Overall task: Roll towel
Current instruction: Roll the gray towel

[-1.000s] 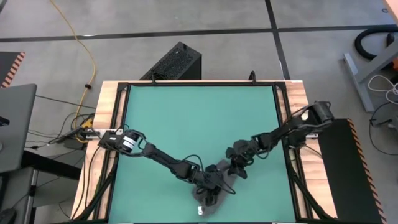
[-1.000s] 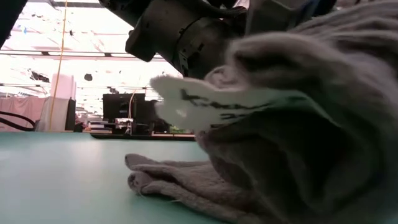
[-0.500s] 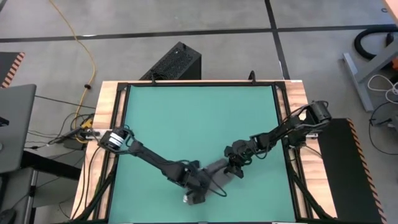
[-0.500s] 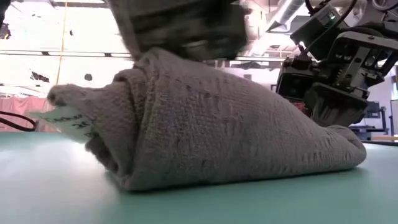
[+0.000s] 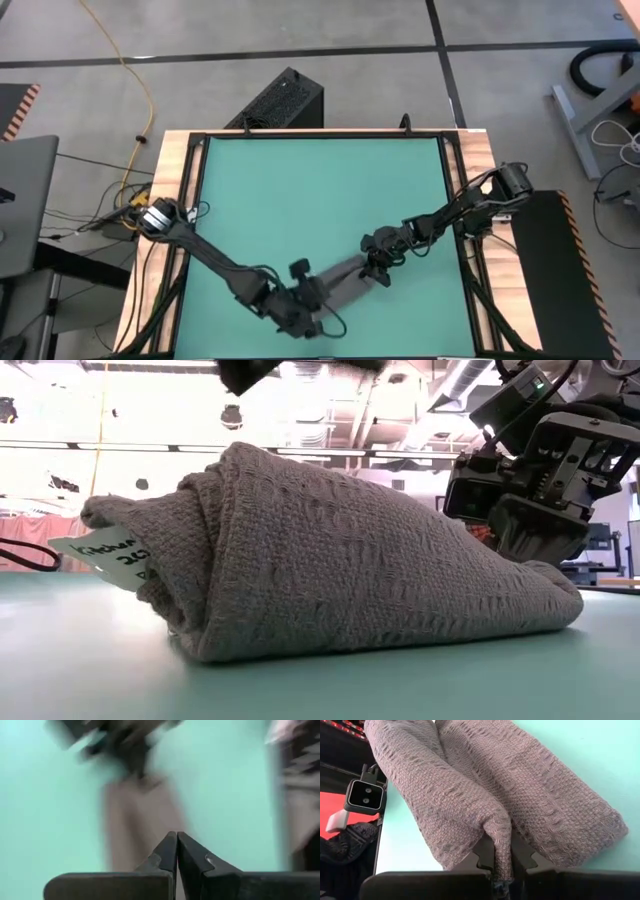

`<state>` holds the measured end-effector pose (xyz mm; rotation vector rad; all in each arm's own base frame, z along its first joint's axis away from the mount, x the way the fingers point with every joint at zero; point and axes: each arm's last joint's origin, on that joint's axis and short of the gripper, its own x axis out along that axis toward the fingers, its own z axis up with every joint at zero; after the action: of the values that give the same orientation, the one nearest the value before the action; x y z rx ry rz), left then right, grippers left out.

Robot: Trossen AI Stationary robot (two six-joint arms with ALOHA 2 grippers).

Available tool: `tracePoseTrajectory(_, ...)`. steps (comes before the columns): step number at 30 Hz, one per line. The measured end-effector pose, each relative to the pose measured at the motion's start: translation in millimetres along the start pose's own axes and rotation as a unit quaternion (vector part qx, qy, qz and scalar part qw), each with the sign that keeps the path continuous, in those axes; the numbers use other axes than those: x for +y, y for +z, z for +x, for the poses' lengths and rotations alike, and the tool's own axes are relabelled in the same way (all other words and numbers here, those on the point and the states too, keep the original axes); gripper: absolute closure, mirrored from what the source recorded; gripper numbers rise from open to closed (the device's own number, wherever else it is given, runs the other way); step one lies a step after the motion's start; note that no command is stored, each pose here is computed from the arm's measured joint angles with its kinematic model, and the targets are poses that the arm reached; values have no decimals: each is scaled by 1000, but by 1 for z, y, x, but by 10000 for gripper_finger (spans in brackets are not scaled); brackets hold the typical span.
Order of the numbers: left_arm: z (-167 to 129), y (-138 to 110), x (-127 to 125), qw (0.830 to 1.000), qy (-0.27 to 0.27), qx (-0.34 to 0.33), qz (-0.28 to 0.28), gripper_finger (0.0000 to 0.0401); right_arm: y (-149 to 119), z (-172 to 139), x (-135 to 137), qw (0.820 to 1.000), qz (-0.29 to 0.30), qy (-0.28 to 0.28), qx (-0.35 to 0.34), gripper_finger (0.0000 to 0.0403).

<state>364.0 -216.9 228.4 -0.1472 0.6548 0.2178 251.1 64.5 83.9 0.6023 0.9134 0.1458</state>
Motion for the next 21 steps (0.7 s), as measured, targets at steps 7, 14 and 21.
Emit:
tracePoseTrajectory(7, 38, -12, -12, 997, -75, 4, 12, 401, 0, 0, 0, 1000, 11, -1, -2, 366)
tracePoseTrajectory(14, 50, -32, -4, 998, -13, 55, 4, 401, -3, 1, 5, 1000, 17, -2, -2, 365)
tracePoseTrajectory(21, 52, -39, 7, 996, 38, 85, 12, 401, -4, 1, 6, 1000, 25, 0, -2, 365)
